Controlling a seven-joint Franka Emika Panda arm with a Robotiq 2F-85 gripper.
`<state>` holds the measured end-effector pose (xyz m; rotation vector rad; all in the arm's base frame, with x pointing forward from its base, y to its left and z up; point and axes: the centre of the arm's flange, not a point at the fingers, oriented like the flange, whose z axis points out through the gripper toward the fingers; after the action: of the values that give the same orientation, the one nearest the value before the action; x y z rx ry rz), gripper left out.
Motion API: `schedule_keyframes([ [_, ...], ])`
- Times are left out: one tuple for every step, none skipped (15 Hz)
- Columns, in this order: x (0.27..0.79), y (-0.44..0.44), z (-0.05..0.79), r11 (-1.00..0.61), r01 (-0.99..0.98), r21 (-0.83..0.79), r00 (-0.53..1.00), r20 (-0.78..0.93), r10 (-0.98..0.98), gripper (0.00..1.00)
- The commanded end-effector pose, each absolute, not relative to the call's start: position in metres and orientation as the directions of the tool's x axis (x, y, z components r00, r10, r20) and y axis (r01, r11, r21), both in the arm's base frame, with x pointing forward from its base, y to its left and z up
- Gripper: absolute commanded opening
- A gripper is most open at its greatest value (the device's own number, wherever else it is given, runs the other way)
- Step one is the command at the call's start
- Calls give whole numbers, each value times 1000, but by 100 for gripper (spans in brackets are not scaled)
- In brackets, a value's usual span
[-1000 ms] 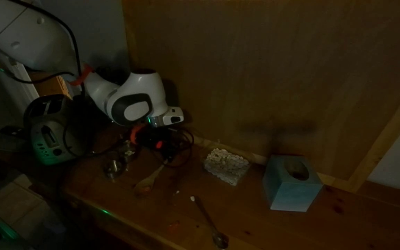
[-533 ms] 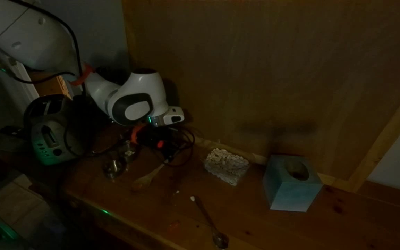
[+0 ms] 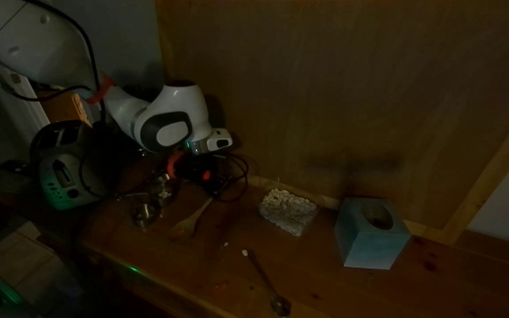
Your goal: Put the orange thing on the wooden spoon then put it into the metal measuring cup
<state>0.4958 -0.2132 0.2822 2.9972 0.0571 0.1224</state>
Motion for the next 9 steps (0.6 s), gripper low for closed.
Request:
schedule_keyframes([
  [486,-203,308,-982,128,138,988,67,138,7],
  [483,-200,312,-979,153,135,985,63,163,7],
  [480,-197,317,-975,181,133,980,59,190,7],
  [476,-193,322,-969,213,128,974,53,221,7],
  [470,-188,326,-961,248,126,966,44,255,7],
  [466,-184,331,-952,282,121,957,35,288,7],
  [459,-181,333,-943,313,114,948,25,318,7],
  [454,-177,337,-933,343,108,938,15,346,7],
  [450,-174,341,-925,367,101,929,9,370,7],
])
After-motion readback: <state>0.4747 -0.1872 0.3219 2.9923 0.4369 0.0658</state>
